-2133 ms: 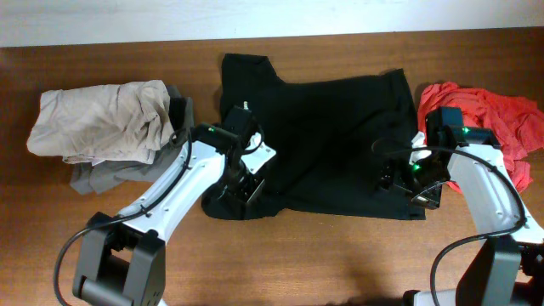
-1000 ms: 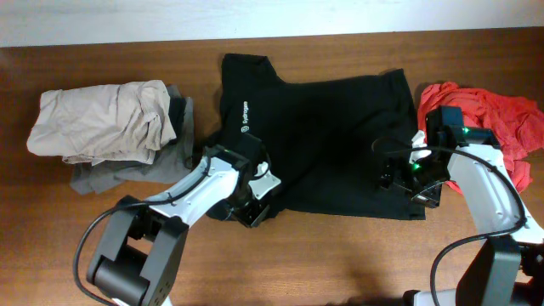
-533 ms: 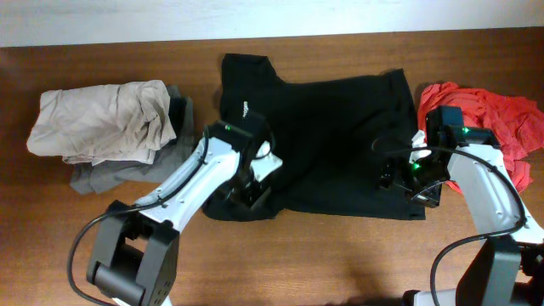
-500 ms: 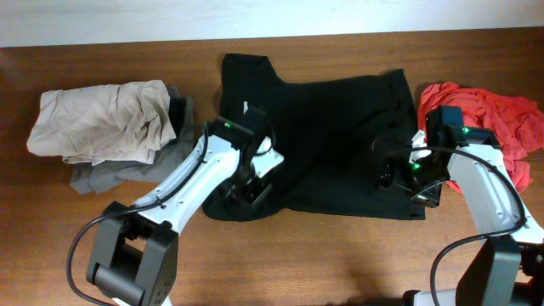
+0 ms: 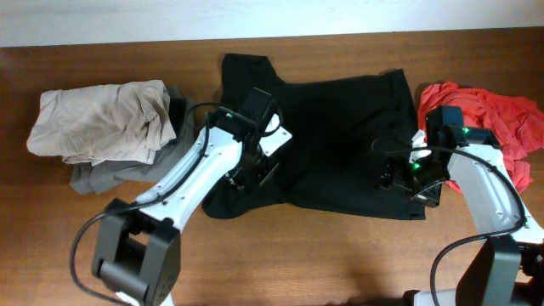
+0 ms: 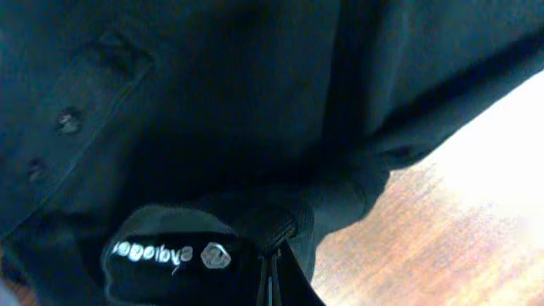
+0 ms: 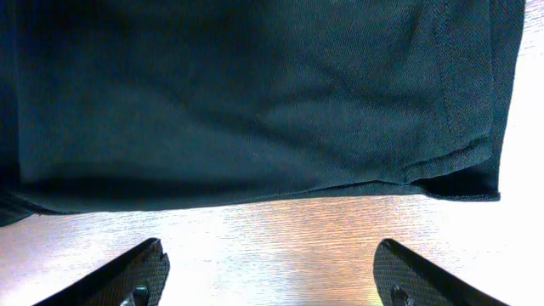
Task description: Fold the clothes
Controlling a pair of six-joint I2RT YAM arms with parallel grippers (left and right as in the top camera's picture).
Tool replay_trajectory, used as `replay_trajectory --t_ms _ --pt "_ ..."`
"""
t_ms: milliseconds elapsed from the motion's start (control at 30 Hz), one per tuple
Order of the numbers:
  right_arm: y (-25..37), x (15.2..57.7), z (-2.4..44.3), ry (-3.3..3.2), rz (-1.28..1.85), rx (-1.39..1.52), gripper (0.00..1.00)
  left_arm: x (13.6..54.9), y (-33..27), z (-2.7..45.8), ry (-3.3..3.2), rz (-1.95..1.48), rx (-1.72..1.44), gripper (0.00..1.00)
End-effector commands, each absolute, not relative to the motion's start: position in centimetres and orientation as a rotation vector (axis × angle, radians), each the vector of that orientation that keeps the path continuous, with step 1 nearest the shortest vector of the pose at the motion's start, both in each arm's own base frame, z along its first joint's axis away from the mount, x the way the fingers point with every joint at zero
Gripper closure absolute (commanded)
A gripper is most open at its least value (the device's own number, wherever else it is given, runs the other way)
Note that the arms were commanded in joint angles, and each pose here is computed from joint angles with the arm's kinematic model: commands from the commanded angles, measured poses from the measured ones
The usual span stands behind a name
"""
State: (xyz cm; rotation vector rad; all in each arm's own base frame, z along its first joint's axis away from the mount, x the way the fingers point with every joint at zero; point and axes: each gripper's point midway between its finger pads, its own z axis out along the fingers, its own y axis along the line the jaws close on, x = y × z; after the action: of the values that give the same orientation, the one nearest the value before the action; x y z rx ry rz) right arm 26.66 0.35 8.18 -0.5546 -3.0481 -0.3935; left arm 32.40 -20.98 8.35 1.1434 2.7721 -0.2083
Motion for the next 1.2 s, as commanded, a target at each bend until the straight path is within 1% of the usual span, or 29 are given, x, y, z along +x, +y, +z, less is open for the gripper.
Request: replay_trajectory --t_ms 0,167,300,333,367,433,467,533,567,800,900,1067,1167 --pt "0.4 26.7 8.6 -3.066 -0.394 -0.556 0.18 32.4 -21.8 6.6 2.772 -0.229 1.227 0.98" --pt "0.4 26.7 8.6 -3.066 -0.394 -0.556 0.18 31.8 -23.1 4.2 2.774 -0.220 1.314 0.98" --pt "0.4 26.7 8.6 -3.066 -0.394 -0.556 0.18 32.5 -24.1 3.8 2.734 -0.225 1.318 0.96" --pt "0.4 26.7 8.6 -3.066 -0.394 -0.556 0.18 32.9 -24.4 3.8 2.717 -0.227 1.311 0.91" --pt "0.4 26.7 8.6 -3.066 -0.394 -0.556 0.18 33.2 -24.6 4.0 2.704 -0.229 1.307 0.82" --pt "0.4 26.7 8.6 -3.066 -0.394 -0.556 0.18 33.6 -24.8 4.4 2.688 -0.230 1.300 0.48" --pt "0.4 26.7 8.6 -3.066 -0.394 -0.556 0.18 33.7 -24.8 4.5 2.685 -0.221 1.298 0.36" --pt "0.4 26.7 8.6 -3.066 -0.394 -0.556 0.18 34.0 -24.4 4.9 2.691 -0.177 1.296 0.36" --pt "0.4 26.7 8.6 -3.066 -0.394 -0.556 0.18 34.2 -24.0 5.0 2.700 -0.147 1.288 0.33" --pt "0.4 26.6 8.6 -3.066 -0.394 -0.556 0.18 33.0 -22.3 7.5 2.791 -0.068 1.316 0.33" --pt "0.4 26.7 8.6 -3.066 -0.394 -0.556 0.18 31.9 -21.6 7.7 2.843 -0.056 1.338 0.38" --pt "0.4 26.6 8.6 -3.065 -0.394 -0.556 0.18 30.3 -19.9 7.5 2.924 -0.011 1.365 0.52" --pt "0.4 26.6 8.6 -3.066 -0.394 -0.556 0.18 30.0 -18.7 6.6 2.947 0.041 1.376 0.57"
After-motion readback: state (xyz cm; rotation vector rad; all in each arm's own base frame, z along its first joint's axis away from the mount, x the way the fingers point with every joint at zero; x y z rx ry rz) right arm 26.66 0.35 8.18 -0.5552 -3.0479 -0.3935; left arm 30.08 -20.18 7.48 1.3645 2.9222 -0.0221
